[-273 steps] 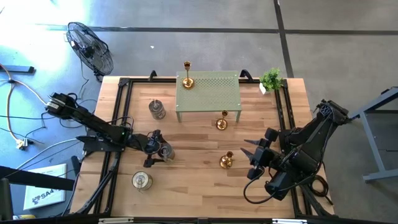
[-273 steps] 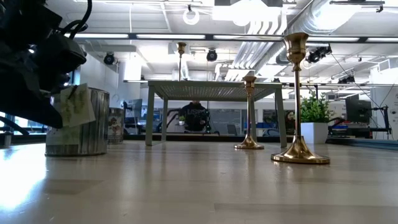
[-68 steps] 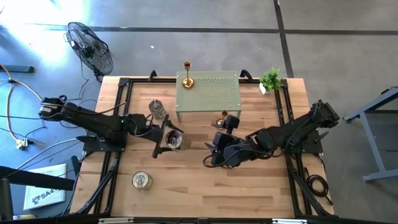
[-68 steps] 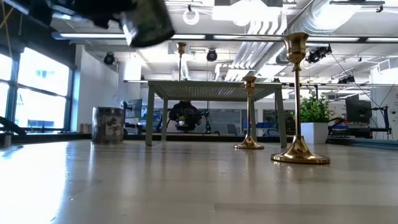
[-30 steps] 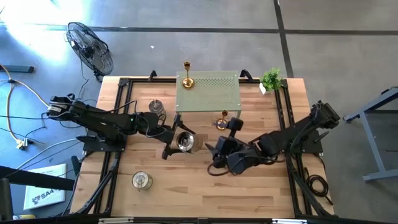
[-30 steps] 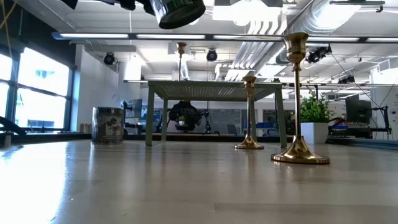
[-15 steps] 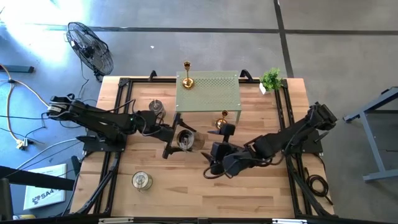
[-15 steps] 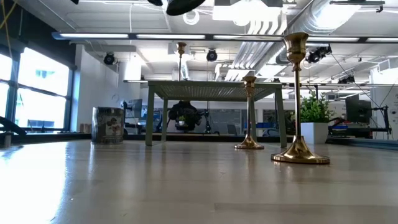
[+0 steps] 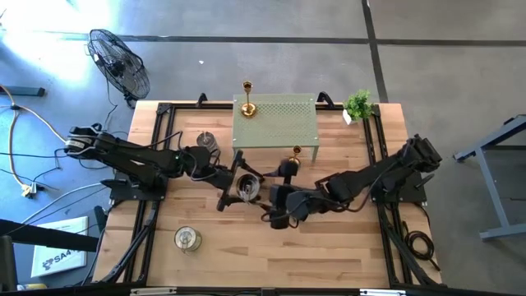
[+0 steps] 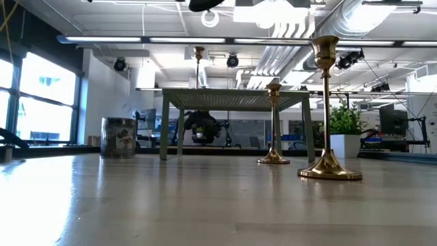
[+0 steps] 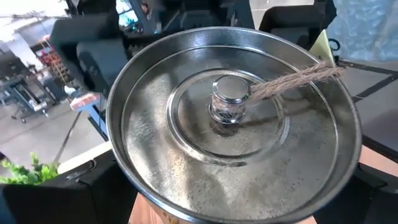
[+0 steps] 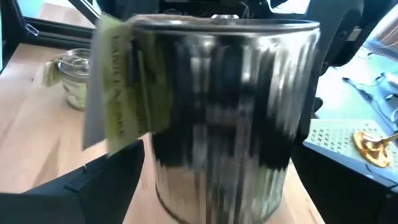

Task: Pick & Place candle stick holders
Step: Put the middle right silver scented candle on the shelf

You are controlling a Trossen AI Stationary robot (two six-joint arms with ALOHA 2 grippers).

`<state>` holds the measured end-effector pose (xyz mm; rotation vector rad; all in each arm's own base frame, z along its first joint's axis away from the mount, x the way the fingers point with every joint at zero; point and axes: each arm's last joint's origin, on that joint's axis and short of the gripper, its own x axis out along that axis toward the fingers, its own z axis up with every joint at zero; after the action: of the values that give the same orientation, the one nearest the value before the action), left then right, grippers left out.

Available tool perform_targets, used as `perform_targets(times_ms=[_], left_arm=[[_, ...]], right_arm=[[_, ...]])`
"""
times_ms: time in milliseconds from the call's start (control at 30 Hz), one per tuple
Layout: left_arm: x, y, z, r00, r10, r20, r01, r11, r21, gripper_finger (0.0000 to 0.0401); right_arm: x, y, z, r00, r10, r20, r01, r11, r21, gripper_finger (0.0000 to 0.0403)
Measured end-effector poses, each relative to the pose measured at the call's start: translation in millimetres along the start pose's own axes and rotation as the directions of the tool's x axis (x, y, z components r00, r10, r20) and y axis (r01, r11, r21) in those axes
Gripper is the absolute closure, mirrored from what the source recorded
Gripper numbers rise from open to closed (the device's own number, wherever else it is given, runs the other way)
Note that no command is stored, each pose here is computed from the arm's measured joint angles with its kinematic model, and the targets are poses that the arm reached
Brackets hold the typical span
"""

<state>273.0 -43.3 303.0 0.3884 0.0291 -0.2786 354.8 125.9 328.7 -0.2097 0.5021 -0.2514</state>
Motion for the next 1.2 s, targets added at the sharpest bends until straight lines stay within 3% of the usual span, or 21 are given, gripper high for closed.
perform_targets(times_ms=[367,733,900,1200], left_arm=[[0,0,0,1.0,-0.004,0.011,0.004,1.0,0.0,0.0046],[0,-1,-1,1.0,-0.025,0.004,0.025,1.0,-0.003,0.0046],[0,-1,-2,1.0,-0.024,-0.008,0.024,1.0,-0.004,0.0046],[0,-2,-2,0.999,-0.036,-0.006,0.036,0.999,0.003,0.0047]], right_arm=[[35,-1,-11,0.999,-0.005,-0.045,0.005,1.0,0.0,0.0003],[37,-2,-8,0.997,0.072,-0.02,-0.072,0.997,-0.018,0.0004],[37,-3,-7,1.0,-0.003,-0.014,0.002,1.0,-0.028,0.0006],[34,0,-7,1.0,-0.03,-0.005,0.03,0.999,-0.041,0.0054]])
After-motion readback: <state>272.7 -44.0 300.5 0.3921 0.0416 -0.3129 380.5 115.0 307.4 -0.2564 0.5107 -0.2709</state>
